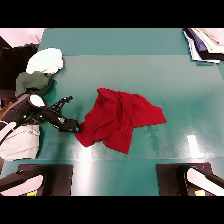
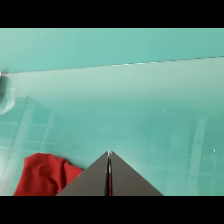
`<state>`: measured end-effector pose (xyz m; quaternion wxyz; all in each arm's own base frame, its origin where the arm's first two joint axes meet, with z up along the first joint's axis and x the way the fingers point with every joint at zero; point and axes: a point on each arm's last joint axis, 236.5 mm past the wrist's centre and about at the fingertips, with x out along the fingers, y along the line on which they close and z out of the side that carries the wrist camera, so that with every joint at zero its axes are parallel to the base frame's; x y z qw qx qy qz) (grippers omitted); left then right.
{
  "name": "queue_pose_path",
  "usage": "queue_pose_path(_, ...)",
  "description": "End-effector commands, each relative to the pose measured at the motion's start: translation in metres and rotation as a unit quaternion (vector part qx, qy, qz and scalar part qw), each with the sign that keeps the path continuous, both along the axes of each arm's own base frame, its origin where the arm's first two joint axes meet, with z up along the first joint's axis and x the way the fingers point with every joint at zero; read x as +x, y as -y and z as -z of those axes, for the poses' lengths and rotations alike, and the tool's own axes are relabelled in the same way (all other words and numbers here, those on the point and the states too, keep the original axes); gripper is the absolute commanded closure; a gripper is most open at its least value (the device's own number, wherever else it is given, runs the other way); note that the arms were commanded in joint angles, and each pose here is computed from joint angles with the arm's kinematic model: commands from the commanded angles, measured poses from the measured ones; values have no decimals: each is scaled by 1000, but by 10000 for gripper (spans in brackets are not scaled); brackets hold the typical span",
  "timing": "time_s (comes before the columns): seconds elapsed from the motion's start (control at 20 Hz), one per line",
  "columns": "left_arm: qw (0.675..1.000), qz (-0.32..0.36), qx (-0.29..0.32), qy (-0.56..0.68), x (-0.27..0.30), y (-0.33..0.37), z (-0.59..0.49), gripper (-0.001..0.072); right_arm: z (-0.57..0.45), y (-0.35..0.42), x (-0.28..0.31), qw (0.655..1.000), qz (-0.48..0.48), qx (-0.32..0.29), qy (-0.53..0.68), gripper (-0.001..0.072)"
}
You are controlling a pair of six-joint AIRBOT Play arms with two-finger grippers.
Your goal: Fold the shirts.
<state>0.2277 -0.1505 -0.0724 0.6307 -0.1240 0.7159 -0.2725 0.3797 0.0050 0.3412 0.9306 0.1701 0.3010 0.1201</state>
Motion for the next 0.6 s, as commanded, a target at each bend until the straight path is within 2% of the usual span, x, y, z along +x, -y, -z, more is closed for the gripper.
queue_pose_path(0.0,1000,19,0,12,-4,16,5,178,3,-1,-2,1000,-4,-1,-8,694)
queue_pose_path(0.05,1000,28,1,13,-7,20,5,179,4,-2,-3,1000,-6,-1,-11,694)
queue_pose_path(0.1,999,33,2,11,-9,23,5,241,5,-2,-4,1000,-6,-1,-12,694)
queue_pose_path(0.2,999,37,0,7,-12,24,4,688,5,-2,-4,1000,-6,-1,-12,694)
queue_pose_path(0.35,998,59,8,4,-13,20,-8,687,15,-3,-6,999,-19,-7,-32,694)
queue_pose_path(0.55,988,62,52,130,43,5,-76,686,88,-7,-16,983,-59,17,-171,694)
